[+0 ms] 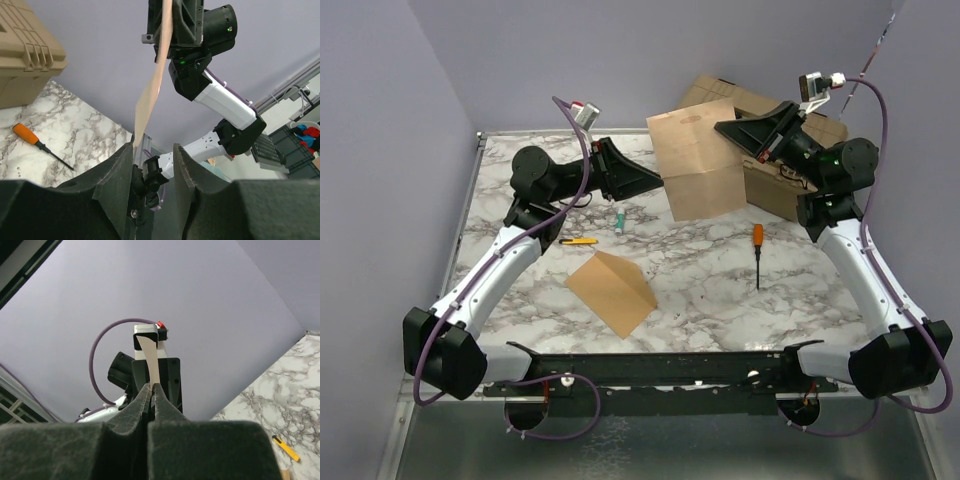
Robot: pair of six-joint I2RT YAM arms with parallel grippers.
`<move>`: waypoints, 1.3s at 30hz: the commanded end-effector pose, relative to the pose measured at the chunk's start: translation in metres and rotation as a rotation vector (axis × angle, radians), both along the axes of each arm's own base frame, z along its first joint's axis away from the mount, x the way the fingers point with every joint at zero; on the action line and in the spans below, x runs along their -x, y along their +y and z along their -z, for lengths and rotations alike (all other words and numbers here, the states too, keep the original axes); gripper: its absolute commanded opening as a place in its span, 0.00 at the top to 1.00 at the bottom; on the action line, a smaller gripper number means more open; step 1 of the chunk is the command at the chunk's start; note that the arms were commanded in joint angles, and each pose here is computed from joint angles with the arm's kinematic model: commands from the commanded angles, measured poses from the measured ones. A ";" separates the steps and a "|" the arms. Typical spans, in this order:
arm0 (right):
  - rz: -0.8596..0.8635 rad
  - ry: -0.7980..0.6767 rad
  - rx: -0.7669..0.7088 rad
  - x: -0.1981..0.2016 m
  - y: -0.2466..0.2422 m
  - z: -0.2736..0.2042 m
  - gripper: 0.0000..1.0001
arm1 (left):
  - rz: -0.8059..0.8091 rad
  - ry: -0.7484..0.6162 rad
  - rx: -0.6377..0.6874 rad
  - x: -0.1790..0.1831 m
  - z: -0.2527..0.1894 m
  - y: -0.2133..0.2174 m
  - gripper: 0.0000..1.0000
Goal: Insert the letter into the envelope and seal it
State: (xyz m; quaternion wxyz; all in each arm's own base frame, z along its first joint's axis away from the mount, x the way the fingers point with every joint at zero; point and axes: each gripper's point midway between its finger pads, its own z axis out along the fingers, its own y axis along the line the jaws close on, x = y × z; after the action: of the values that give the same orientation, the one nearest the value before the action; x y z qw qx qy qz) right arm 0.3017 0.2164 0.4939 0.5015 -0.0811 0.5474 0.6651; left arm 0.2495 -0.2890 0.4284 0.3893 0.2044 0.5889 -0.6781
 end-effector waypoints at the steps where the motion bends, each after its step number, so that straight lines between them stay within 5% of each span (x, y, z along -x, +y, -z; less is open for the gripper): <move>1: 0.011 -0.018 -0.063 0.003 -0.004 -0.019 0.99 | -0.020 -0.003 0.029 0.001 -0.001 0.002 0.58; 11: -0.016 0.055 -0.153 -0.003 -0.006 -0.018 0.99 | -0.054 0.048 0.097 -0.011 0.005 -0.021 0.28; 17: -0.039 0.114 -0.211 -0.007 -0.008 -0.018 0.99 | -0.065 0.035 0.136 -0.015 0.008 -0.032 0.25; 22: -0.028 0.154 -0.248 -0.013 -0.010 -0.015 0.99 | -0.007 0.012 0.158 -0.001 0.006 -0.031 0.48; 29: 0.012 0.145 -0.236 -0.017 -0.012 -0.017 0.99 | -0.028 0.078 0.216 -0.003 0.004 -0.028 1.00; 39: 0.116 -0.296 0.084 0.006 -0.006 -0.028 0.99 | 0.041 0.320 0.288 -0.018 -0.009 -0.036 1.00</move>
State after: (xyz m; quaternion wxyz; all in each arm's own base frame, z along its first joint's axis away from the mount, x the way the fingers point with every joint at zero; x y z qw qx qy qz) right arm 0.3173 0.2102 0.5067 0.5213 -0.0429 0.5168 0.6778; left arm 0.2658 -0.3234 0.4184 0.3415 0.0802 0.5513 -0.7570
